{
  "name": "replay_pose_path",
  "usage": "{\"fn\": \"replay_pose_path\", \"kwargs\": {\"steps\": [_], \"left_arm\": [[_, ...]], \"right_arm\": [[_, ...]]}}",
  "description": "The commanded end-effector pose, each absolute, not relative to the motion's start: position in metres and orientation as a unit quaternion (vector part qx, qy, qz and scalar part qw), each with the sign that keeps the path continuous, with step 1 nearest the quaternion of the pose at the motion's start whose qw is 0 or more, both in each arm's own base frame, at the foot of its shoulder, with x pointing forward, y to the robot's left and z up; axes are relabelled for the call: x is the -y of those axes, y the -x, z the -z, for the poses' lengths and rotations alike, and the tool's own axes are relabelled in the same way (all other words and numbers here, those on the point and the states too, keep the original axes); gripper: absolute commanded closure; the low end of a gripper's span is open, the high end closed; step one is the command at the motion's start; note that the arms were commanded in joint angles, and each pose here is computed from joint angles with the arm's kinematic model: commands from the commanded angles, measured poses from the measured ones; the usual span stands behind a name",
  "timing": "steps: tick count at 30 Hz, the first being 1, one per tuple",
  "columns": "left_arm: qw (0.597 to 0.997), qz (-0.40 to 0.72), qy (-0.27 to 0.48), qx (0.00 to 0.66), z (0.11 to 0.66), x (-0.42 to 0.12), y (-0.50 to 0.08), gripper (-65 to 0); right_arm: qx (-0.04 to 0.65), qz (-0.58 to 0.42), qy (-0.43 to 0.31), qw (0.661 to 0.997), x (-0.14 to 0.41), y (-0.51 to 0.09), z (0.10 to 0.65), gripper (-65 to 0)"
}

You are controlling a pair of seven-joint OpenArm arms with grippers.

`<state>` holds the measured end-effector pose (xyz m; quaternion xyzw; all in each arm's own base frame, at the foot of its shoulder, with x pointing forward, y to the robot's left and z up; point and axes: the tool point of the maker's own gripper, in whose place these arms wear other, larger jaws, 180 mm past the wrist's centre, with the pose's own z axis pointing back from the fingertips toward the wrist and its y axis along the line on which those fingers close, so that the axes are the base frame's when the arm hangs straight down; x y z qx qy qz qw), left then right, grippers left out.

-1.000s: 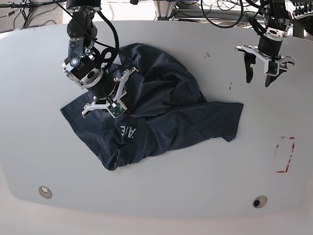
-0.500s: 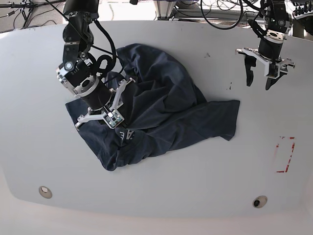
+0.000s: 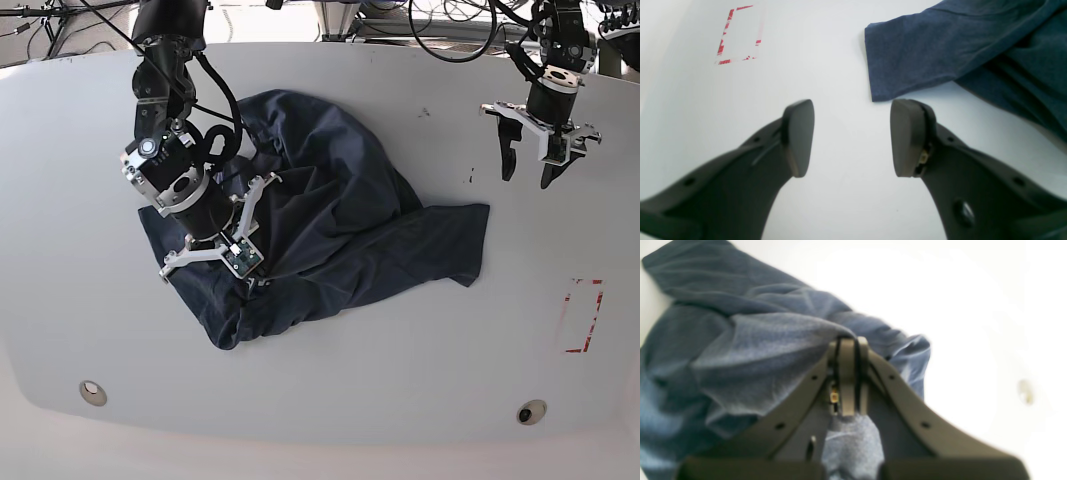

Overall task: Fold the T-shirt properly
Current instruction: 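Drag the held fabric with the right gripper toward the 'AE' print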

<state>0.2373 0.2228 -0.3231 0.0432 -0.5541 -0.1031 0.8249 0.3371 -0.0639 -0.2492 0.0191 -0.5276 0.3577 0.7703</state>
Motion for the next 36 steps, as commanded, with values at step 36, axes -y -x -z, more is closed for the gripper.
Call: {"fn": "replay_pose_path", "kwargs": {"steps": [36], "left_arm": [[0.823,0.105,-0.045,0.556,0.320,-0.224,-0.241,-33.6]], "right_arm": [[0.531,-0.376,0.037,0.758,0.106,-0.320,0.231,0.0]]}}
